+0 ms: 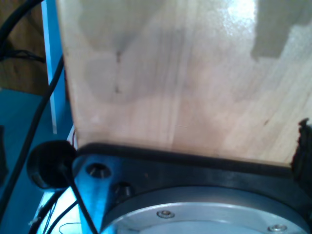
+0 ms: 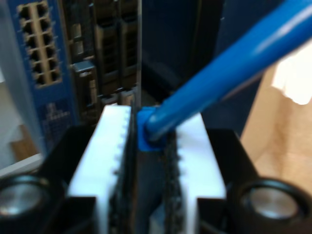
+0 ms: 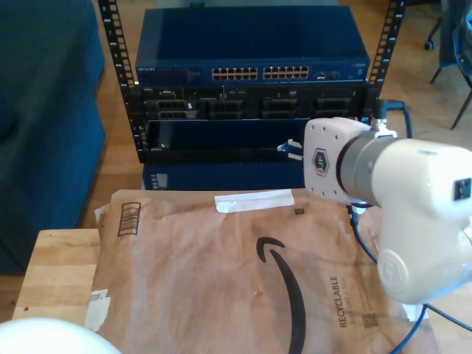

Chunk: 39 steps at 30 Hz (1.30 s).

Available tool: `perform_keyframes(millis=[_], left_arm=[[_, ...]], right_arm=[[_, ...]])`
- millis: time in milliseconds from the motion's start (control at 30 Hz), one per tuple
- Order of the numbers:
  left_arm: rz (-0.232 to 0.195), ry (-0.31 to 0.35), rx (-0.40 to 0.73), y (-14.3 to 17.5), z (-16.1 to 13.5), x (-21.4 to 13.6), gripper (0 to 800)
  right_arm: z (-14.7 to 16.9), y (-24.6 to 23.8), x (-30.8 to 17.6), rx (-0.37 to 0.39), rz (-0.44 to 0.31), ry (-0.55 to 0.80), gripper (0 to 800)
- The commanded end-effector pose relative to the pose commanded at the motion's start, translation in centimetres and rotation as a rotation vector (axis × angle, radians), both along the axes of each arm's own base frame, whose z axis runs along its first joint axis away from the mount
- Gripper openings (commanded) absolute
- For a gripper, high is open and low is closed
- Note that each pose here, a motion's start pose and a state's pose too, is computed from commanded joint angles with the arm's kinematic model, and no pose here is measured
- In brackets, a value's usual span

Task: Grab the cable and plug it in

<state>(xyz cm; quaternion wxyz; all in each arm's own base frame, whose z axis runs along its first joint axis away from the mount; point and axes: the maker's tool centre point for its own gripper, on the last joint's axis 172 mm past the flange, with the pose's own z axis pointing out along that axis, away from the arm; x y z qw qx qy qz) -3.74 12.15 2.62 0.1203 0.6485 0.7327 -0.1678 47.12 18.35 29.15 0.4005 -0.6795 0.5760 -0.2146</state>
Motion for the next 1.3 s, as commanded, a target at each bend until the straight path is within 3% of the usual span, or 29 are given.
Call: perform_keyframes(millis=[100, 233, 433, 500, 700, 933, 1100, 1300], left_arm=[[0.0, 0.0, 0.0, 0.0, 0.0, 0.0, 800], [0.0, 0.0, 0.0, 0.0, 0.0, 0.0, 800], [0.0, 0.0, 0.0, 0.0, 0.0, 0.0, 800], [0.0, 0.0, 0.0, 0.0, 0.0, 0.0, 800], [0.0, 0.0, 0.0, 0.0, 0.0, 0.0, 800], [0.0, 0.0, 0.0, 0.0, 0.0, 0.0, 800], [0.0, 0.0, 0.0, 0.0, 0.0, 0.0, 800], [0.0, 0.0, 0.0, 0.0, 0.0, 0.0, 800]], right_arm=[[-0.8, -0.2, -0.3, 0.0, -0.004, 0.006, 0], [1.7, 0.0, 1.1, 0.04, -0.008, -0.127, 0], [3.0, -1.2, 1.6, 0.079, -0.037, -0.248, 0], [2.1, -1.7, 0.8, 0.08, -0.042, -0.248, 0], [5.5, -3.0, -1.5, 0.141, -0.055, -0.451, 0], [6.0, -3.7, -1.9, 0.161, -0.072, -0.491, 0], [6.4, -5.6, -1.2, 0.188, -0.144, -0.542, 0], [5.9, -4.8, 0.9, 0.193, -0.147, -0.609, 0]])
